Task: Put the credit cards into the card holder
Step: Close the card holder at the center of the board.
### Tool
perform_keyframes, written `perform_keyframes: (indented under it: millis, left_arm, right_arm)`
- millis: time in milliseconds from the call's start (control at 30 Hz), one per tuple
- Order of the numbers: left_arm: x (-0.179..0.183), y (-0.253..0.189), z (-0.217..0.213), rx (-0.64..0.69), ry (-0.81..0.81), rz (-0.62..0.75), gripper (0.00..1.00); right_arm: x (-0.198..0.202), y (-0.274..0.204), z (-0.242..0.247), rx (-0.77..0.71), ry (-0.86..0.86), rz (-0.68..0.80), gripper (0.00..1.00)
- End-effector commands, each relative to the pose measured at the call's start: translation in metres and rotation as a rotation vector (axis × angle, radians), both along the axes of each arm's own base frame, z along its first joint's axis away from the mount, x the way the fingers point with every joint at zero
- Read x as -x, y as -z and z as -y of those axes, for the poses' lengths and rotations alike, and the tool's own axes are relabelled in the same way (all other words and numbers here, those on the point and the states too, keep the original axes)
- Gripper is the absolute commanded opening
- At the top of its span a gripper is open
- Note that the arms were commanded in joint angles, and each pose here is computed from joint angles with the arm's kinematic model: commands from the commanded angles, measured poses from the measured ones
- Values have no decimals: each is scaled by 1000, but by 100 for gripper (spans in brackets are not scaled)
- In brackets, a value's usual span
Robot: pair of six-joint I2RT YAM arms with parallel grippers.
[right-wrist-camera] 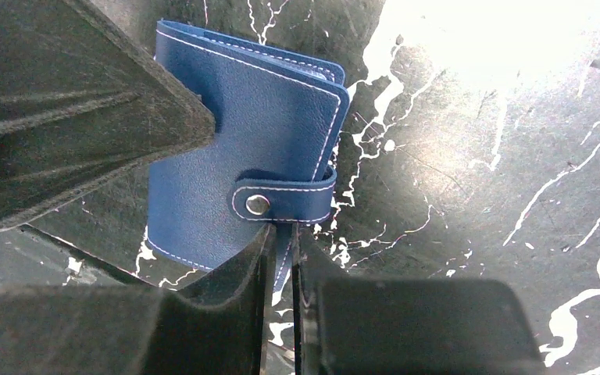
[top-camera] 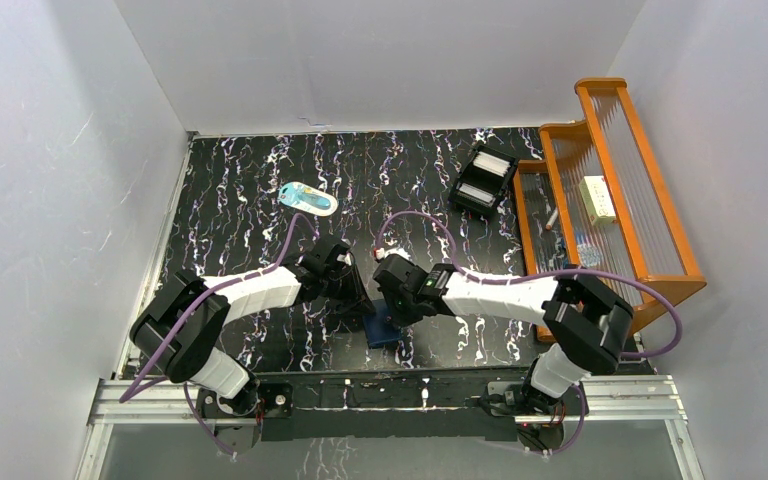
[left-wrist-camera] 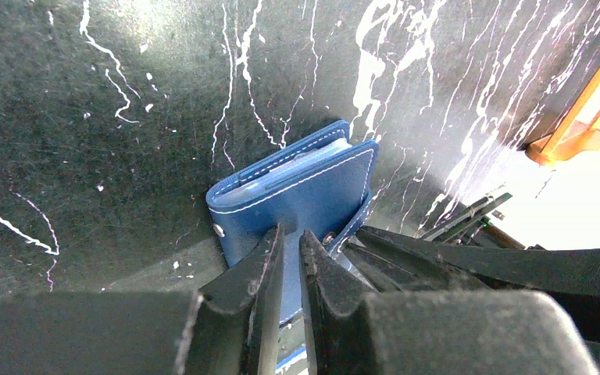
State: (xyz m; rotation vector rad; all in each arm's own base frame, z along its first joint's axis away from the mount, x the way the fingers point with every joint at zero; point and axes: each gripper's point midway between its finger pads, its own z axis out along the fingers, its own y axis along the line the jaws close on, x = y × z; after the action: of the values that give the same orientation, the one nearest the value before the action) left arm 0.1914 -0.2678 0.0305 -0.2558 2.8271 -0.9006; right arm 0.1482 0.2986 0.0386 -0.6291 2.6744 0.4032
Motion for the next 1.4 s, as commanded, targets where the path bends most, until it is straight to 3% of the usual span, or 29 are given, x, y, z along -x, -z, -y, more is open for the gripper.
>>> perform_keyframes:
  millis: [0,433,1367]
  left_arm:
    - [11,27,-24,-125,-24,-41,13]
    - [11,24,-22,-112,-23,-38,13]
    - [9,21,-18,-101,-9,-33,13]
  right_arm:
    - [1,-7,0,-29,12,17,21]
    - [-11,-41,-18,-160,30,93,27]
    - [-16,-10,-22,-177,28,-14,22]
